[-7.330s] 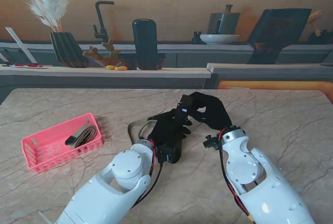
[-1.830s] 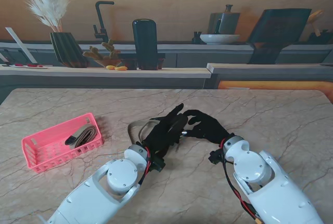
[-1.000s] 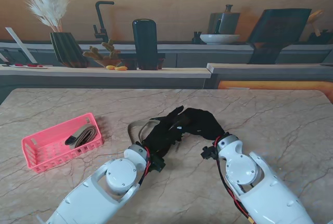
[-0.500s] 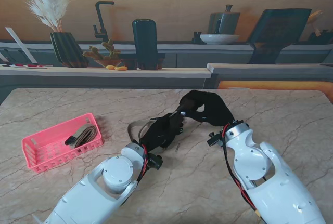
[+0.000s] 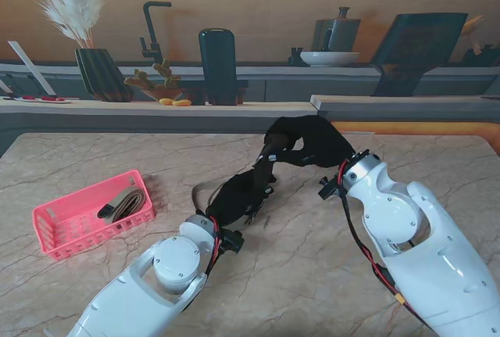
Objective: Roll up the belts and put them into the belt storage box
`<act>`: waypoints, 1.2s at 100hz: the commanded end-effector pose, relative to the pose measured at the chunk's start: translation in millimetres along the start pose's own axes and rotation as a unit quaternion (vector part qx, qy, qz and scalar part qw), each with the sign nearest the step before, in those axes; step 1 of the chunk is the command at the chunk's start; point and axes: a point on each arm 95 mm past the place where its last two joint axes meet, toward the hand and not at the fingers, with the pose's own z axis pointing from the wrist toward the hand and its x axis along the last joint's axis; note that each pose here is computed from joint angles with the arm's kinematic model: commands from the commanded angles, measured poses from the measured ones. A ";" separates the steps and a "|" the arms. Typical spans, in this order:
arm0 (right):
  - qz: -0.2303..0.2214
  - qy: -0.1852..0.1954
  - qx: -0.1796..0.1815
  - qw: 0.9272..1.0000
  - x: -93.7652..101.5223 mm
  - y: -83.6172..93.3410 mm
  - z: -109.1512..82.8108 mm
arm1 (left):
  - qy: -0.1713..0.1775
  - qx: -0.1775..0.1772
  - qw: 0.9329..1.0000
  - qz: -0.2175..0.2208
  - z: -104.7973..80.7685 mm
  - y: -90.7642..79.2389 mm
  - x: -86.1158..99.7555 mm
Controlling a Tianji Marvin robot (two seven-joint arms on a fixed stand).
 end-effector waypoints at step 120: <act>-0.119 0.050 -0.010 0.992 -5.3 1.1 23.0 | 0.010 0.023 1.000 -0.007 0.1 9.0 10.3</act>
